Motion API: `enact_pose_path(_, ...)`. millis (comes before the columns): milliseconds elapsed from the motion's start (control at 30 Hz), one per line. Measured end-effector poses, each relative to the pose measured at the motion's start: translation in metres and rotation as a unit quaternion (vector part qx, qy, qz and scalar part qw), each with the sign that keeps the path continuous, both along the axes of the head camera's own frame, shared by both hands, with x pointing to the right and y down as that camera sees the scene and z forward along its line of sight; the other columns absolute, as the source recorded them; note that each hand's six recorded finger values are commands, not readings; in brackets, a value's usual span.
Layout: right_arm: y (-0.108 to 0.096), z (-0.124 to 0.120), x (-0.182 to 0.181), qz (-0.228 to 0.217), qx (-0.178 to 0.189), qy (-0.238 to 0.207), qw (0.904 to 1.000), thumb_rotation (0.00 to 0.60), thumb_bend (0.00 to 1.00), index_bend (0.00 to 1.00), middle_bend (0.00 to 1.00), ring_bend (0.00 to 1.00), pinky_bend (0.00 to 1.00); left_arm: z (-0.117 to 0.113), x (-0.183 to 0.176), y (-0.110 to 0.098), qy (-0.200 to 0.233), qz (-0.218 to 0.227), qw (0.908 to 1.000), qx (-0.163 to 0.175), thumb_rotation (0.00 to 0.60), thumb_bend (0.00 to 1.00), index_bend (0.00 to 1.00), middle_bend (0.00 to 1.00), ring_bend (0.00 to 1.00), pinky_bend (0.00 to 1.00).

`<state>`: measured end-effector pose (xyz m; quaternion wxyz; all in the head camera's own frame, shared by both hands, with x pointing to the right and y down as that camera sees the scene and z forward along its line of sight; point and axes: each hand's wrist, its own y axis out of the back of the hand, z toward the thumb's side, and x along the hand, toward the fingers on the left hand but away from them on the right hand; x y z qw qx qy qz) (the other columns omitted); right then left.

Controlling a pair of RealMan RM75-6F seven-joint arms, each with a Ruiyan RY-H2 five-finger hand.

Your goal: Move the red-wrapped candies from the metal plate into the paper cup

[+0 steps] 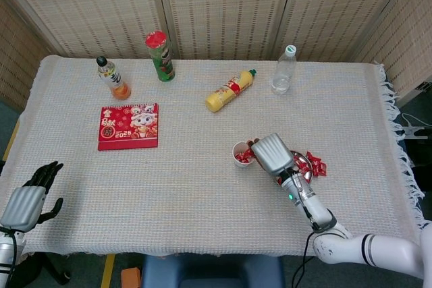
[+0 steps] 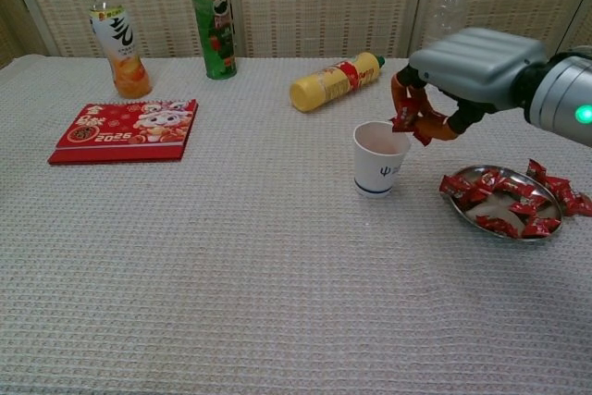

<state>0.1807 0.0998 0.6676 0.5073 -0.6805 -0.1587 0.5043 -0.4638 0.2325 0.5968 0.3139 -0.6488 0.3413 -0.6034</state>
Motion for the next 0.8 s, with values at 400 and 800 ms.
enact_pose_path(400,-0.005,0.012,-0.017,0.004,0.012,-0.001,0.9999,0.600,0.44,0.96,0.82,0.88,1.00,0.000,-0.002,0.000,0.003,-0.002,1.0000,-0.004,0.600,0.44,0.00,0.00,0.05,0.35)
enact_pose_path(800,-0.001,0.020,-0.017,-0.011,0.018,0.014,0.9997,0.600,0.44,0.76,0.81,0.87,1.00,0.001,-0.002,0.000,0.002,-0.002,1.0000,-0.005,0.600,0.44,0.00,0.00,0.05,0.35)
